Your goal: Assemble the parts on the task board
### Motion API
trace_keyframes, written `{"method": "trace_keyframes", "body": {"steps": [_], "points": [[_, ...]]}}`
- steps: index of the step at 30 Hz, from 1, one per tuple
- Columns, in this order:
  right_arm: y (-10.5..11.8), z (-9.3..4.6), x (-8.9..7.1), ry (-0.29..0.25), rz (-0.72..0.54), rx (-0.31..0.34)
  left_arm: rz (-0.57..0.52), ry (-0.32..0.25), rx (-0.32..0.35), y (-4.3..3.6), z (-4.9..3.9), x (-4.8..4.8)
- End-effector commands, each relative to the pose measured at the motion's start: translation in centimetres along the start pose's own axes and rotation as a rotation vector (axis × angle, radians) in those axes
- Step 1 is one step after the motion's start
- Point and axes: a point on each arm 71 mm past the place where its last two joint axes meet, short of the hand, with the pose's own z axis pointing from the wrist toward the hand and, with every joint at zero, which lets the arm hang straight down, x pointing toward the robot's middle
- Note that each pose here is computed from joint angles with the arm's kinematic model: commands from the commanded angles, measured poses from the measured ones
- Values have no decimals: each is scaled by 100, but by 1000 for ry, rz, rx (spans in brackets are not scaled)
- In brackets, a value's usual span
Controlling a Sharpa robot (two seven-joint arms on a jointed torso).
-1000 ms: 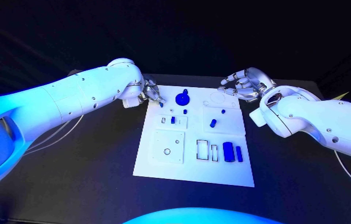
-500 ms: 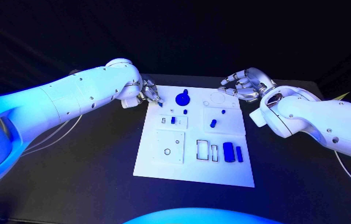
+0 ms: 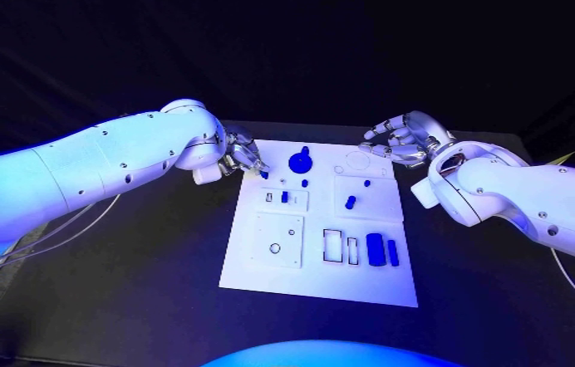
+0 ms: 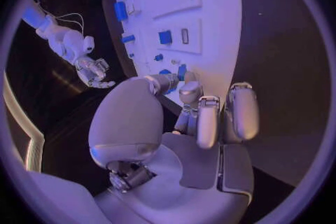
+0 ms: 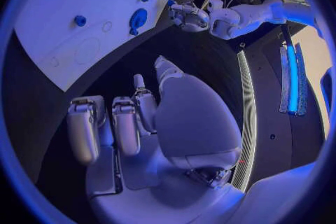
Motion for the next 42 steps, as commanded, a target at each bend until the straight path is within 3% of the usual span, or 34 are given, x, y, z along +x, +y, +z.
{"method": "trace_keyframes", "body": {"steps": [1,10,20,42], "points": [[9,-5,6,9,-5,-15,-63,-5,70,-76,-61,45],[4,-10,-1,7,-5,-14,-42,-25,109,-116,-163,117],[2,-12,-5,6,-5,-13,68,-65,100,-145,-192,220],[-5,-13,-9,4,-5,-14,166,-79,70,-83,-126,435]]}}
